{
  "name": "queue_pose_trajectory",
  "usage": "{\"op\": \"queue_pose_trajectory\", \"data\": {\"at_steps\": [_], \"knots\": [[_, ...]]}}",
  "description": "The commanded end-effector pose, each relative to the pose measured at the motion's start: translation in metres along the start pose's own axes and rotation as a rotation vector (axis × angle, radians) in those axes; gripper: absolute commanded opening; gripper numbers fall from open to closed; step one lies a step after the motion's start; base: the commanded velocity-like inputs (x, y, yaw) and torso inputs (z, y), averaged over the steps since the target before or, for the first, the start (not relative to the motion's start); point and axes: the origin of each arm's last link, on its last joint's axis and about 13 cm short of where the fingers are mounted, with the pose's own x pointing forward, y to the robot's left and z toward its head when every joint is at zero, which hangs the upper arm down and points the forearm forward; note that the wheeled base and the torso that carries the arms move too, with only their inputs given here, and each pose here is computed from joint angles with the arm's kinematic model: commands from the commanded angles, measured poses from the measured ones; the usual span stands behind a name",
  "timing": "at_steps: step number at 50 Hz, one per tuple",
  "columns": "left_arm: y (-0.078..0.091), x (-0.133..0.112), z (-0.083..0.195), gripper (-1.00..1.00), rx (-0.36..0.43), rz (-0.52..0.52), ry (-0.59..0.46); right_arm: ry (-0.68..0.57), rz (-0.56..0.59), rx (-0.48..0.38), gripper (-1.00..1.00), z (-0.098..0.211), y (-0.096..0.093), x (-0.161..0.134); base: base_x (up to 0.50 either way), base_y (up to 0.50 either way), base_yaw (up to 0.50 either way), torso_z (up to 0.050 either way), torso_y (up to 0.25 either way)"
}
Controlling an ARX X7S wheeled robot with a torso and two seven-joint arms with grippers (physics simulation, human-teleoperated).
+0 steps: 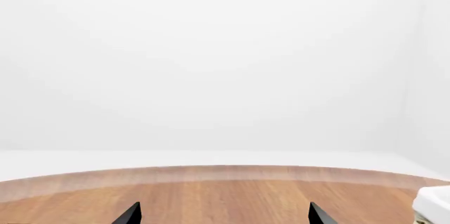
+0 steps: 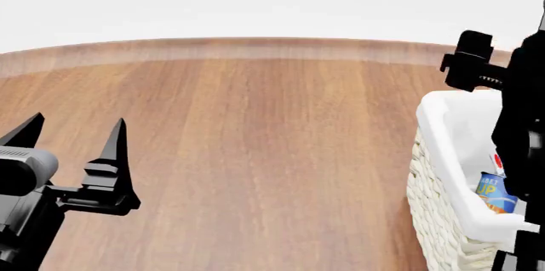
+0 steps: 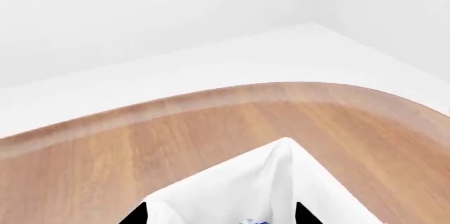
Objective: Pick up the alphabet soup and the cream cheese box, and put them in the basket.
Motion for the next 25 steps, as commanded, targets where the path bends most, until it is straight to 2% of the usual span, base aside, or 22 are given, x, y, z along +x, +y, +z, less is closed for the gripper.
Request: {"op": "queue_pose_trajectory", "data": {"at_steps": [1, 2, 4, 5, 7, 9, 10, 17, 19, 25], "knots": [[0.000, 0.001, 0.002, 1.00, -0.012, 0.025, -0.014, -0.373, 0.251, -0.114, 1.00, -0.009, 0.028, -0.046, 0.00, 0.00, 0.00, 0.000, 0.000], [0.000, 0.002, 0.002, 1.00, -0.011, 0.036, -0.021, -0.409, 0.292, -0.103, 1.00, -0.016, 0.028, -0.052, 0.00, 0.00, 0.00, 0.000, 0.000], [0.000, 0.001, 0.002, 1.00, -0.003, 0.046, -0.036, -0.458, 0.274, -0.155, 1.00, -0.023, 0.028, -0.058, 0.00, 0.00, 0.00, 0.000, 0.000], [0.000, 0.001, 0.002, 1.00, -0.002, 0.052, -0.044, -0.470, 0.281, -0.151, 1.00, -0.026, 0.029, -0.060, 0.00, 0.00, 0.00, 0.000, 0.000], [-0.001, 0.001, 0.004, 1.00, -0.010, 0.062, -0.051, -0.549, 0.265, -0.220, 1.00, -0.036, 0.030, -0.069, 0.00, 0.00, 0.00, 0.000, 0.000], [-0.001, 0.001, 0.004, 1.00, -0.010, 0.062, -0.051, -0.549, 0.265, -0.220, 1.00, -0.036, 0.030, -0.069, 0.00, 0.00, 0.00, 0.000, 0.000], [-0.003, 0.001, 0.005, 1.00, -0.001, 0.081, -0.086, -0.632, 0.272, -0.274, 1.00, -0.049, 0.034, -0.083, 0.00, 0.00, 0.00, 0.000, 0.000], [-0.007, -0.001, 0.009, 1.00, 0.009, 0.095, -0.133, -0.661, 0.297, -0.289, 1.00, -0.073, 0.039, -0.100, 0.00, 0.00, 0.00, 0.000, 0.000], [-0.007, -0.002, 0.011, 1.00, 0.009, 0.103, -0.150, -0.682, 0.261, -0.320, 1.00, -0.079, 0.038, -0.105, 0.00, 0.00, 0.00, 0.000, 0.000], [-0.008, -0.002, 0.013, 1.00, 0.009, 0.120, -0.186, -0.728, 0.260, -0.342, 1.00, -0.098, 0.036, -0.116, 0.00, 0.00, 0.00, 0.000, 0.000]]}}
